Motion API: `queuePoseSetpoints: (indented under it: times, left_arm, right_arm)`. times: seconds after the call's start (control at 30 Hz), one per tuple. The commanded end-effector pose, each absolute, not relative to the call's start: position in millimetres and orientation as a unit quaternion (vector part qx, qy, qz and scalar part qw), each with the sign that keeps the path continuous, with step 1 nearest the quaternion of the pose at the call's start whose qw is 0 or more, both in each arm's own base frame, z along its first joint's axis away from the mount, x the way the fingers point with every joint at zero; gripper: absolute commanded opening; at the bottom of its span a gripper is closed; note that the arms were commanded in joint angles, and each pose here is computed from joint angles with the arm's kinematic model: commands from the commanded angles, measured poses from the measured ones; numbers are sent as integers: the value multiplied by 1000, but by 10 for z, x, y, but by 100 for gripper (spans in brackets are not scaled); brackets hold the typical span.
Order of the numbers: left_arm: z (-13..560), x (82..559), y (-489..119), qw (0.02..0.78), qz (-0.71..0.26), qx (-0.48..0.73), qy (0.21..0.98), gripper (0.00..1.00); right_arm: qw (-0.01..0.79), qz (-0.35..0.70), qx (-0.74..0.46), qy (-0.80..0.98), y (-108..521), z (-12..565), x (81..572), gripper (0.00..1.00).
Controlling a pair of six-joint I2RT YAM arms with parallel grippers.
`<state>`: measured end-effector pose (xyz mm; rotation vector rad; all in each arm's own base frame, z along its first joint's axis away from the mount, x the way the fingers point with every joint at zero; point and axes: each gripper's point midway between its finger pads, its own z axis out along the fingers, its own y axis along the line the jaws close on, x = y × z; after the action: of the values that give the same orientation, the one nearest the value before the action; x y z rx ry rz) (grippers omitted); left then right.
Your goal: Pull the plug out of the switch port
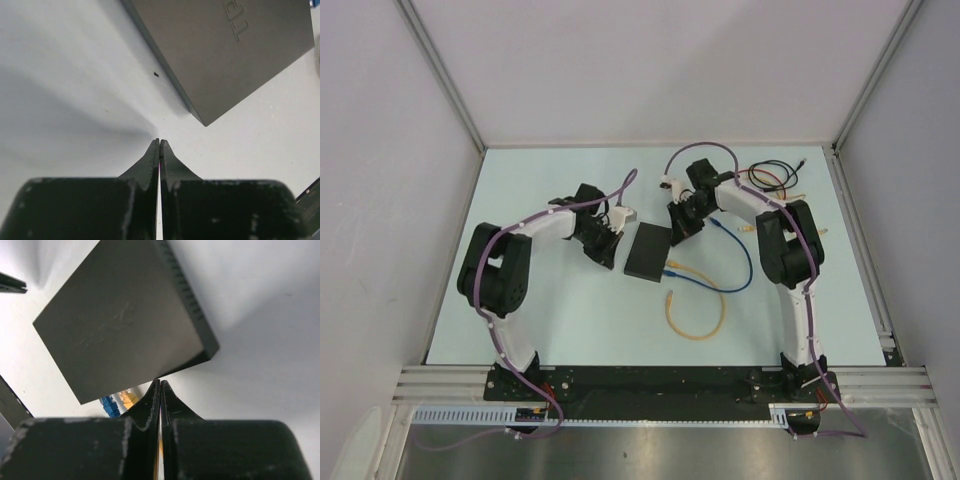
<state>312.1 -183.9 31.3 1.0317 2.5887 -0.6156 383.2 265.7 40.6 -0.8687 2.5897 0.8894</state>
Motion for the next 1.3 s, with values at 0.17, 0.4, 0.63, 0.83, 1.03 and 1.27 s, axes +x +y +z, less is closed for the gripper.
queuePoseSetpoints:
  times: [0.17, 0.4, 0.63, 0.83, 1.03, 1.27]
  left_arm:
    - [305, 3171, -1975, 169, -252, 377, 875, 1]
    - [485, 3191, -1941, 195, -240, 373, 875, 2]
    - [1090, 3213, -2148, 240, -302, 343, 856, 2]
    - [922, 3085, -2105, 207, -304, 355, 859, 0]
    - [786, 2687, -2055, 173, -331, 441, 816, 0]
    - [644, 2724, -2064, 120, -339, 458, 813, 0]
  right_arm:
    - [141, 277, -354, 882, 2778, 263, 3966, 0]
    - [187, 294, -366, 863, 3195, 418, 4230, 0]
    - [206, 283, -372, 860, 3106, 567, 4322, 8]
    - [208, 314, -337, 863, 2850, 784, 4342, 38]
    - [209, 307, -330, 868, 2710, 806, 4311, 44]
    - [211, 302, -329, 870, 2703, 792, 4312, 45]
